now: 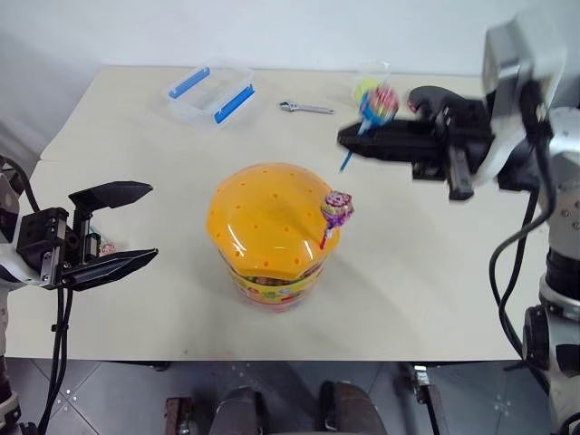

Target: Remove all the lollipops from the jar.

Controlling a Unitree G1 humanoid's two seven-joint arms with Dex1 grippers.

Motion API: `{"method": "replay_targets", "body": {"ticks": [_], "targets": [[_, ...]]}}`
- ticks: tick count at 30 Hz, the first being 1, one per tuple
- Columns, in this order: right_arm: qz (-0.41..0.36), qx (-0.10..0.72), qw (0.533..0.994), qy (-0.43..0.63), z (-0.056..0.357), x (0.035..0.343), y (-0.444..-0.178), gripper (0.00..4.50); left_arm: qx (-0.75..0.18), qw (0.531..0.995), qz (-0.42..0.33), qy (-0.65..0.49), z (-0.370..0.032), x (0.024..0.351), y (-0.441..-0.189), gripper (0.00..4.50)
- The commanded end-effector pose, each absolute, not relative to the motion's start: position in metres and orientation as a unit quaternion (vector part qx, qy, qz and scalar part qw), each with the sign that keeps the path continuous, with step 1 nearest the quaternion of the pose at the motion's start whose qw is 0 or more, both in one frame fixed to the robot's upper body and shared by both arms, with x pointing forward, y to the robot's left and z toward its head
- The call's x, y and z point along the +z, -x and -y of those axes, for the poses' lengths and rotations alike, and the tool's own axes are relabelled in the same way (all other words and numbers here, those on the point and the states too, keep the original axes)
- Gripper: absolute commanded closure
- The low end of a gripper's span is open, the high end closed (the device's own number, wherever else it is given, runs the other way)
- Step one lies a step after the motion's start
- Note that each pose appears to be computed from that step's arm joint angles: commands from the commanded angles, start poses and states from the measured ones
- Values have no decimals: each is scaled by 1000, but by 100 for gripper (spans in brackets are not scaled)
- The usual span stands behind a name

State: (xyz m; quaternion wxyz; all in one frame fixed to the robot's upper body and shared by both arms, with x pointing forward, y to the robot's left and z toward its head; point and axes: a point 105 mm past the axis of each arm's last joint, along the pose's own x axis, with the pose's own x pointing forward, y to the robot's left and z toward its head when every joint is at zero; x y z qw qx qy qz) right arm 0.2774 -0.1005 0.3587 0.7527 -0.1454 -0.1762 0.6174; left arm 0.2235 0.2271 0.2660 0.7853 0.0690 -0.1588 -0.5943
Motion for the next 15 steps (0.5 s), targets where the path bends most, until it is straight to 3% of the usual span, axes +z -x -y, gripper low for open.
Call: {"method": "replay_targets", "body": {"ticks": [1, 3, 6, 15], "targets": [[198, 515, 821, 144, 139, 386, -299, 448, -598, 777, 177, -80, -227, 272, -219, 0], [162, 470, 855, 147, 159, 381, -313, 448, -603, 775, 174, -77, -227, 271, -217, 0], [40, 408, 895, 177, 195, 340, -331, 448, -607, 773, 167, -77, -230, 269, -216, 0], [-264, 263, 907, 197, 289, 218, -330, 448, -601, 778, 167, -71, -245, 274, -212, 0]]}}
